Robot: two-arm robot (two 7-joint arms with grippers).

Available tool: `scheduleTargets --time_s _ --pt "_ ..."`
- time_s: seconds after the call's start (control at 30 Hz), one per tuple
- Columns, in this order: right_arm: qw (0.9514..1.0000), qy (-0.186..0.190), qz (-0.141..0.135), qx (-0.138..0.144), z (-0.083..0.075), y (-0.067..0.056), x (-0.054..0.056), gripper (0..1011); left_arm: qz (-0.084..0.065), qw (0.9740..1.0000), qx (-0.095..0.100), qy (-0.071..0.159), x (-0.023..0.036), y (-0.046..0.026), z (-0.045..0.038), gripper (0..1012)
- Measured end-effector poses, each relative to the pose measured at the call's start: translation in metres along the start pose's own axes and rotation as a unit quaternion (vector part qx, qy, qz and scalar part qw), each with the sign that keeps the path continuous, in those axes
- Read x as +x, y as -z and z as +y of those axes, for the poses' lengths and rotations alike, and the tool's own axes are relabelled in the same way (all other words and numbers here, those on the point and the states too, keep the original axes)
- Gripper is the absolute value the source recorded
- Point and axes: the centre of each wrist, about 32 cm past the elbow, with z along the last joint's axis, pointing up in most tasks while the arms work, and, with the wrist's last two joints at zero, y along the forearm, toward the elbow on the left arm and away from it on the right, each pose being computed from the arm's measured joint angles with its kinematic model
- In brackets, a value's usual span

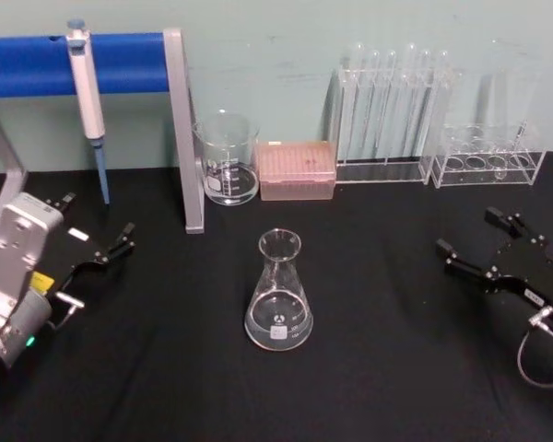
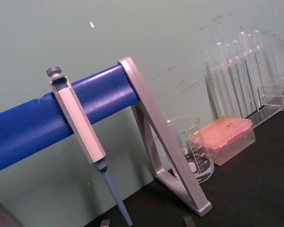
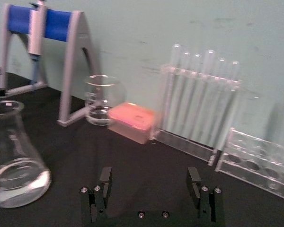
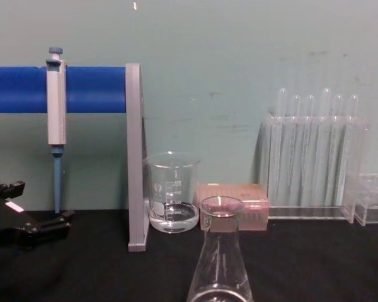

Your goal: Grasp the erlenmeyer flask with one hand, shake it three times, then place it back.

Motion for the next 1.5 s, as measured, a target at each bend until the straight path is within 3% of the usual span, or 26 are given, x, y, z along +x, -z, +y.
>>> scheduleTargets --time_s 0.27,0.6,1.07,1.5 --pt "0.9992 -0.039 0.013 0.006 -0.001 -0.003 -0.01 1000 0.0 1.0 0.0 0.0 0.0 0.0 0.0 1001" --pt "0.9953 -0.092 0.023 0.018 0.013 -0.004 -0.019 1000 0.0 1.0 0.0 0.0 0.0 0.0 0.0 1001" --pt "0.9824 -0.184 0.023 0.025 0.042 -0.003 -0.027 1000 0.0 1.0 0.0 0.0 0.0 0.0 0.0 1001" --pt "0.9718 -0.232 0.03 0.027 0.068 0.0 -0.033 1000 0.0 1.0 0.0 0.0 0.0 0.0 0.0 1001"
